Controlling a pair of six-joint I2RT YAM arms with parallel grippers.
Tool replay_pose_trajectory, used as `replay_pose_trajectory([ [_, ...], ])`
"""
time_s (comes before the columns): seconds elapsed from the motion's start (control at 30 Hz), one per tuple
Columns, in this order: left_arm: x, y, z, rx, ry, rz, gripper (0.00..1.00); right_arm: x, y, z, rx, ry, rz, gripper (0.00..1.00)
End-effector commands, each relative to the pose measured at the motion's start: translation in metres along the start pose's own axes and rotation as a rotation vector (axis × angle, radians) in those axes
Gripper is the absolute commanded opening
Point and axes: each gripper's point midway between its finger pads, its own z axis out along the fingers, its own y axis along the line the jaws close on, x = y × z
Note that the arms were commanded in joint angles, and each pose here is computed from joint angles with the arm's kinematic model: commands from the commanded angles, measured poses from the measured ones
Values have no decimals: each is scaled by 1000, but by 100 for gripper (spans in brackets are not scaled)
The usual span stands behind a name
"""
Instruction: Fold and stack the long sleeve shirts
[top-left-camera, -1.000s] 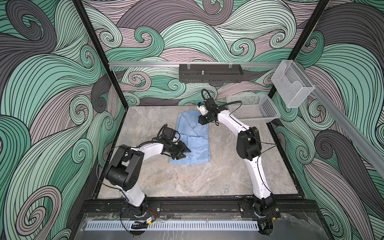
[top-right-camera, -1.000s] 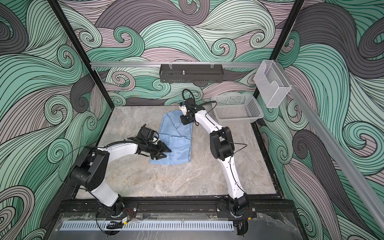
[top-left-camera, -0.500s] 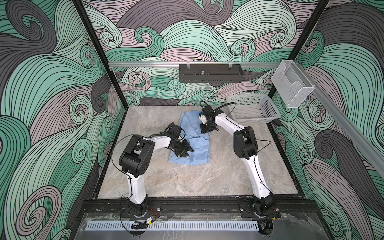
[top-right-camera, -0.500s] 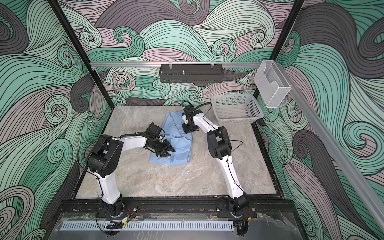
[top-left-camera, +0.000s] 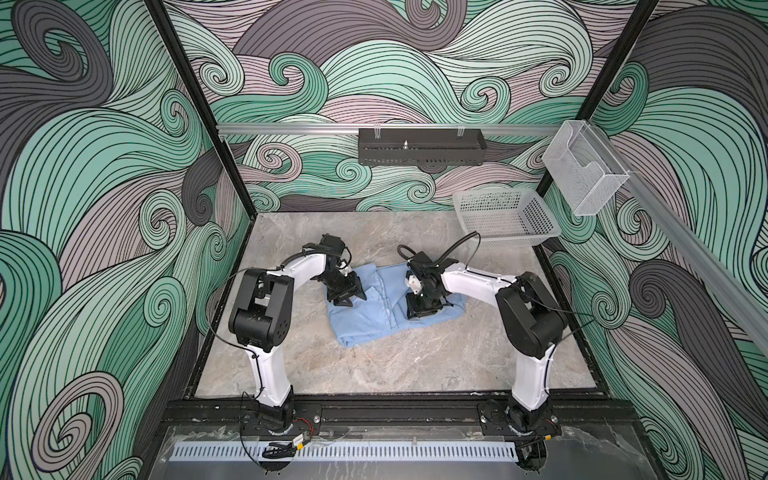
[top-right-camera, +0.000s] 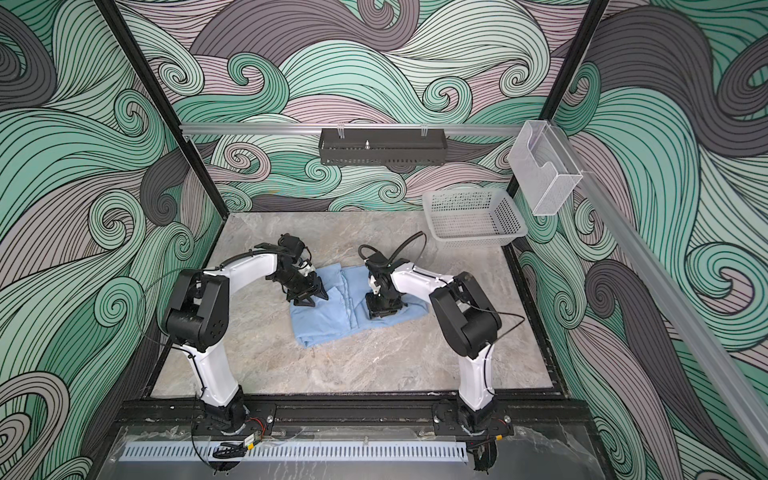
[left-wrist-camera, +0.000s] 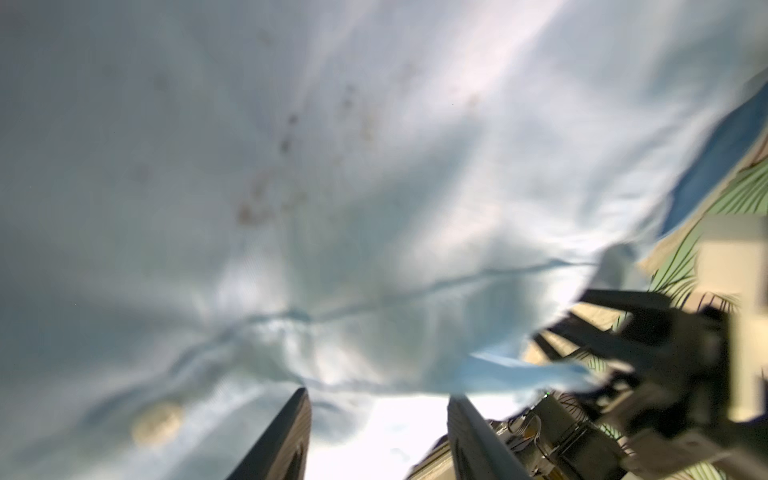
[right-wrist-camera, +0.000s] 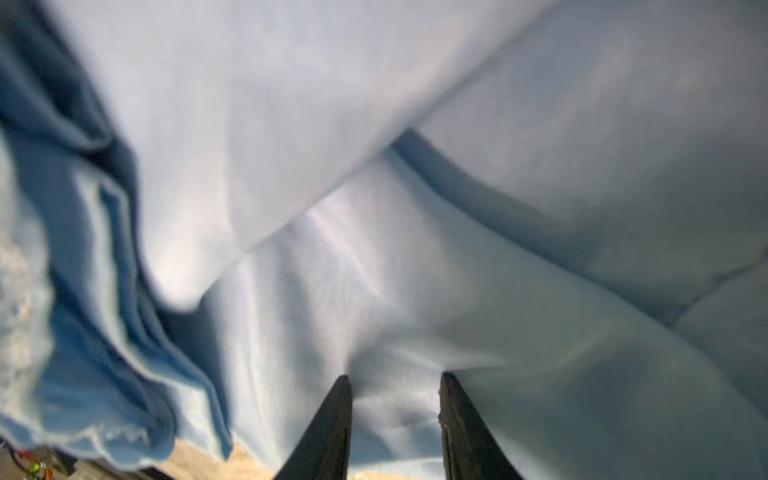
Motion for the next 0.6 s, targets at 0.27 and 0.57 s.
replay_pose_trajectory([
  [0.27,45,4,-45,69,-157,-40,58,-58,53,-79,-257,-515,-91,43],
  [0.57,53,28,-67,149,-239,-143,58,-63,87,-34,-422,-421,40,57],
])
